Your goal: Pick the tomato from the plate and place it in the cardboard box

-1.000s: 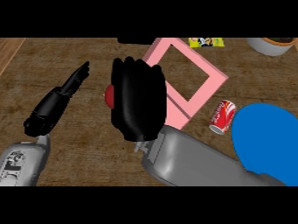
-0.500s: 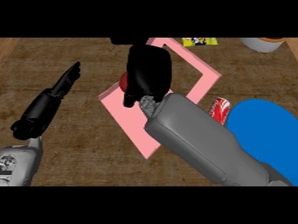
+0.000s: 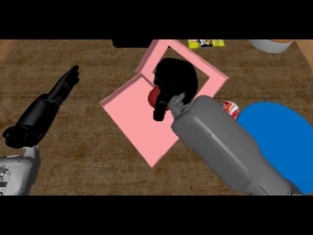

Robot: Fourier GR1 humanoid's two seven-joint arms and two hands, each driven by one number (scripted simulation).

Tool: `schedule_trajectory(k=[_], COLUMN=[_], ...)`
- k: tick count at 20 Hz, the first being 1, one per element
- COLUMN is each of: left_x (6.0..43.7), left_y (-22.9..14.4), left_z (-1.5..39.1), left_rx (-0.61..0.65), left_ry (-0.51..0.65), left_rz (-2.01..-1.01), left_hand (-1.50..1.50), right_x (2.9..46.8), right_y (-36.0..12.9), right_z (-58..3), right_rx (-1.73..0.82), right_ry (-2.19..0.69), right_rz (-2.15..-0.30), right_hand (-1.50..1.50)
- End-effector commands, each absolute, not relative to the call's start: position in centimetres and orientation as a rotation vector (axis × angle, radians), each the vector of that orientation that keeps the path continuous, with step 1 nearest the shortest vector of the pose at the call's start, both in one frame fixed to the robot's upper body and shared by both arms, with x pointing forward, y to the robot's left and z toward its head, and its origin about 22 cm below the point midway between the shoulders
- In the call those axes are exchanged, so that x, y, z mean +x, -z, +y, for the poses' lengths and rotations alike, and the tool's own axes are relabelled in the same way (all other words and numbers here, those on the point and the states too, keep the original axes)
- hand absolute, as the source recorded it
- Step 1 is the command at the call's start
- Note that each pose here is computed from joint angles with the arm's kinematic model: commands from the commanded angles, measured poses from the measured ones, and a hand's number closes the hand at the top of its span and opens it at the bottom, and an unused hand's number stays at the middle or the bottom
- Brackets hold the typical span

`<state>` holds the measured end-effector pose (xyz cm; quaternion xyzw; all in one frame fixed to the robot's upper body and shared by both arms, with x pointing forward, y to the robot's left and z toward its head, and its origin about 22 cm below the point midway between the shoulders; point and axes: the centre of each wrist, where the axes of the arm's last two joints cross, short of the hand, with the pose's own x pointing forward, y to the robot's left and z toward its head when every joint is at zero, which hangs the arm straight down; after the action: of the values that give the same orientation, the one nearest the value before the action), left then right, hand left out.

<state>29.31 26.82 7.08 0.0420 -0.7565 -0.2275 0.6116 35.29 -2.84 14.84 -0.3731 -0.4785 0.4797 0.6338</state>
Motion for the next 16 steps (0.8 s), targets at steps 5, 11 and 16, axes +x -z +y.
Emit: schedule_trajectory(k=[5,11,16], left_x=[29.8,28.5,28.7], left_y=[-7.0,-6.2,-6.2], left_z=[27.5,26.5,26.1], left_rx=[0.101,0.097,0.085], left_ry=[0.529,0.519,0.538], left_rz=[-1.741,-1.746,-1.748], left_hand=[0.00,0.00,0.00], right_x=[34.9,34.5,35.2], right_y=[-15.5,-19.0,-17.7], right_z=[-4.0,-7.8,-11.4], right_rx=[-0.621,-0.382,-0.273], right_ry=[-1.149,-0.497,-0.097], right_rz=[-1.237,-1.663,-1.655], right_hand=[-1.50,-1.50,-1.50])
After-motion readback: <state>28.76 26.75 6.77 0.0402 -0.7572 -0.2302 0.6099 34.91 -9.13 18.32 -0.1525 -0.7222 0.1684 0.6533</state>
